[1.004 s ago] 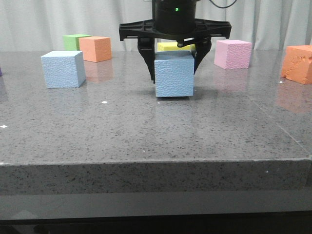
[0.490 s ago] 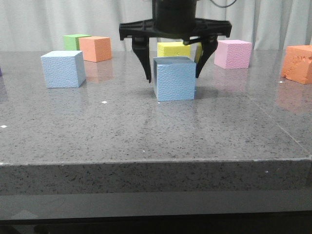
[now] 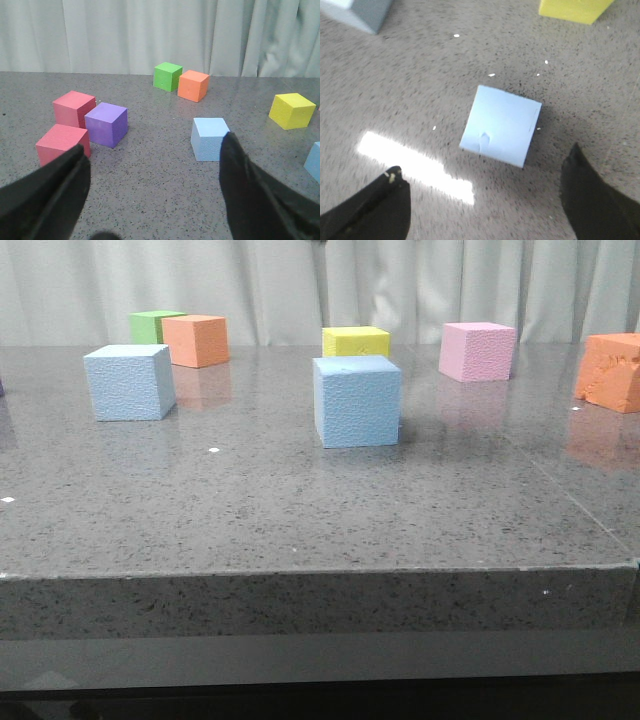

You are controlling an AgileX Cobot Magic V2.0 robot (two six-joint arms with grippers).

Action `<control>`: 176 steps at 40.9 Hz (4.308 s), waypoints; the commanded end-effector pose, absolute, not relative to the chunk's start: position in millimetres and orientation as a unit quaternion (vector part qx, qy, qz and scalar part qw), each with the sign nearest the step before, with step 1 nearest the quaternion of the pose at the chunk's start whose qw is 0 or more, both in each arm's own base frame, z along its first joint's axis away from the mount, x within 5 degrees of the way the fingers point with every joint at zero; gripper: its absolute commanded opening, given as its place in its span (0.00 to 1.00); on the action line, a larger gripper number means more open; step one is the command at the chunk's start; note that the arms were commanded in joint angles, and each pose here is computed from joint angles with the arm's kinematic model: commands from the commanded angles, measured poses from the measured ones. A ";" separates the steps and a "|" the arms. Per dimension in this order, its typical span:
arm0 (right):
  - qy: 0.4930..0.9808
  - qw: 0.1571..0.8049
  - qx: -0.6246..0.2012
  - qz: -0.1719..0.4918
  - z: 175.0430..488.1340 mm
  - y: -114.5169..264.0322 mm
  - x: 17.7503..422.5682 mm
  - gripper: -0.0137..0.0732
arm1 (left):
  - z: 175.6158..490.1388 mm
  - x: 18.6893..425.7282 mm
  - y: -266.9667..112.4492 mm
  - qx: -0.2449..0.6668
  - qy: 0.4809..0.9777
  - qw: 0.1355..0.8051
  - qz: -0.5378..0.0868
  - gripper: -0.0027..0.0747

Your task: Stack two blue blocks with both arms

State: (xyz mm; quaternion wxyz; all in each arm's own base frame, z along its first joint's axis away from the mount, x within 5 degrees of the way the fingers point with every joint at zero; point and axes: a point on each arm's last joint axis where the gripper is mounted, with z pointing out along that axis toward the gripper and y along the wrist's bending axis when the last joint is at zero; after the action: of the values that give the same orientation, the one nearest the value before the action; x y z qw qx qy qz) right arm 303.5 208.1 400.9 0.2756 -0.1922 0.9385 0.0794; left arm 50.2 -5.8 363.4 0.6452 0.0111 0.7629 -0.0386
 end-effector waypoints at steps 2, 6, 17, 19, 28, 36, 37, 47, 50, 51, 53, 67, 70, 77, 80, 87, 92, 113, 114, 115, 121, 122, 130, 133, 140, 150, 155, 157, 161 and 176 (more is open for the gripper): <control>0.914 0.327 -0.228 0.082 435.1 183.2 274.1 0.86 | 377.7 52.6 -5.6 0.003 0.731 0.680 -0.045 0.72; 0.911 0.333 -0.231 0.078 431.8 165.6 264.2 0.86 | 377.7 52.6 -5.6 0.003 0.731 0.680 -0.045 0.72; 0.898 0.359 -0.221 0.127 418.2 112.2 229.8 0.86 | 377.7 52.6 -5.6 0.003 0.731 0.680 -0.045 0.72; 0.892 0.368 -0.226 0.137 416.0 105.7 220.1 0.86 | 377.7 52.6 -5.6 0.003 0.731 0.680 -0.045 0.72; 0.868 0.418 -0.227 0.140 405.9 82.6 168.4 0.86 | 377.7 52.6 -5.6 0.003 0.731 0.680 -0.045 0.72; 0.835 0.486 -0.214 0.145 396.5 63.9 125.3 0.86 | 377.7 52.6 -5.6 0.003 0.731 0.680 -0.045 0.72; 0.831 0.492 -0.213 0.146 395.5 62.1 121.2 0.86 | 377.7 52.6 -5.6 0.003 0.731 0.680 -0.045 0.72; 0.809 0.528 -0.209 0.150 388.6 48.8 88.6 0.86 | 377.7 52.6 -5.6 0.003 0.731 0.680 -0.045 0.72; 0.809 0.529 -0.210 0.150 388.9 48.1 86.8 0.86 | 377.7 52.6 -5.6 0.003 0.731 0.680 -0.045 0.72; 0.809 0.528 -0.210 0.150 388.7 48.1 86.7 0.86 | 377.7 52.6 -5.6 0.003 0.731 0.680 -0.045 0.72; 0.813 0.521 -0.212 0.150 387.3 48.3 86.3 0.86 | 377.7 52.6 -5.6 0.003 0.731 0.680 -0.045 0.72; 0.821 0.508 -0.215 0.149 384.9 48.1 85.0 0.86 | 377.8 52.6 -5.6 0.003 0.731 0.681 -0.045 0.72; 0.821 0.508 -0.215 0.149 384.9 48.1 85.0 0.86 | 377.8 52.6 -5.6 0.003 0.731 0.681 -0.045 0.72; 0.821 0.508 -0.215 0.149 384.9 48.1 85.0 0.86 | 377.8 52.5 -6.0 0.006 0.731 0.681 -0.048 0.72; 0.821 0.508 -0.215 0.149 384.9 48.1 85.0 0.86 | 378.2 53.4 -7.3 0.015 0.730 0.681 -0.056 0.72; 0.821 0.508 -0.215 0.149 384.9 48.1 85.0 0.86 | 377.5 69.9 -15.7 0.054 0.745 0.659 -0.091 0.77; 0.821 0.508 -0.215 0.149 384.9 48.1 85.0 0.86 | 382.0 90.0 -26.8 0.086 0.762 0.632 -0.114 0.78; 0.821 0.508 -0.215 0.149 384.9 48.1 85.0 0.86 | 393.3 221.7 -84.5 0.173 0.825 0.532 -0.079 0.76; 0.821 0.508 -0.215 0.149 384.9 48.1 85.0 0.86 | 392.1 229.4 -87.1 0.176 0.828 0.528 -0.075 0.76; 0.821 0.508 -0.215 0.149 384.9 48.1 85.0 0.86 | 391.1 235.0 -89.1 0.177 0.830 0.524 -0.072 0.76; 0.821 0.508 -0.215 0.149 384.9 48.1 85.0 0.86 | 384.9 271.5 -103.0 0.180 0.844 0.500 -0.068 0.76; 0.821 0.508 -0.215 0.149 384.9 48.1 85.0 0.86 | 384.1 278.0 -105.5 0.179 0.847 0.495 -0.068 0.76; 0.821 0.508 -0.215 0.149 384.9 48.1 85.0 0.86 | 378.3 323.9 -113.4 0.132 0.889 0.437 -0.028 0.77; 0.821 0.508 -0.215 0.149 384.9 48.1 85.0 0.86 | 375.6 338.6 -114.7 0.116 0.900 0.420 -0.008 0.77; 0.821 0.508 -0.215 0.149 384.9 48.1 85.0 0.86 | 366.7 365.2 -125.4 0.086 0.912 0.400 -0.020 0.77; 0.821 0.508 -0.215 0.149 384.9 48.1 85.0 0.86 | 349.4 387.5 -134.9 0.051 0.920 0.386 -0.037 0.77; 0.821 0.508 -0.215 0.149 384.9 48.1 85.0 0.86 | 336.1 396.5 -132.7 0.020 0.928 0.370 -0.043 0.77; 0.821 0.508 -0.215 0.149 384.9 48.1 85.0 0.86 | 332.2 398.8 -132.0 0.016 0.930 0.366 -0.043 0.77; 0.821 0.508 -0.215 0.149 384.9 48.1 85.0 0.86 | 322.4 403.7 -132.1 0.003 0.934 0.355 -0.044 0.77; 0.821 0.508 -0.215 0.149 384.9 48.1 85.0 0.86 | 300.3 412.3 -136.4 -0.005 0.943 0.329 -0.046 0.76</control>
State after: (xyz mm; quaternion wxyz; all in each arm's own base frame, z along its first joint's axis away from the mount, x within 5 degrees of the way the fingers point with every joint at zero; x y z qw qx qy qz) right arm 83.1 48.0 372.6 0.4708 -0.2228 0.8414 0.1438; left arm 414.0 -137.8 265.8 0.2733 0.0040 0.9617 -0.0210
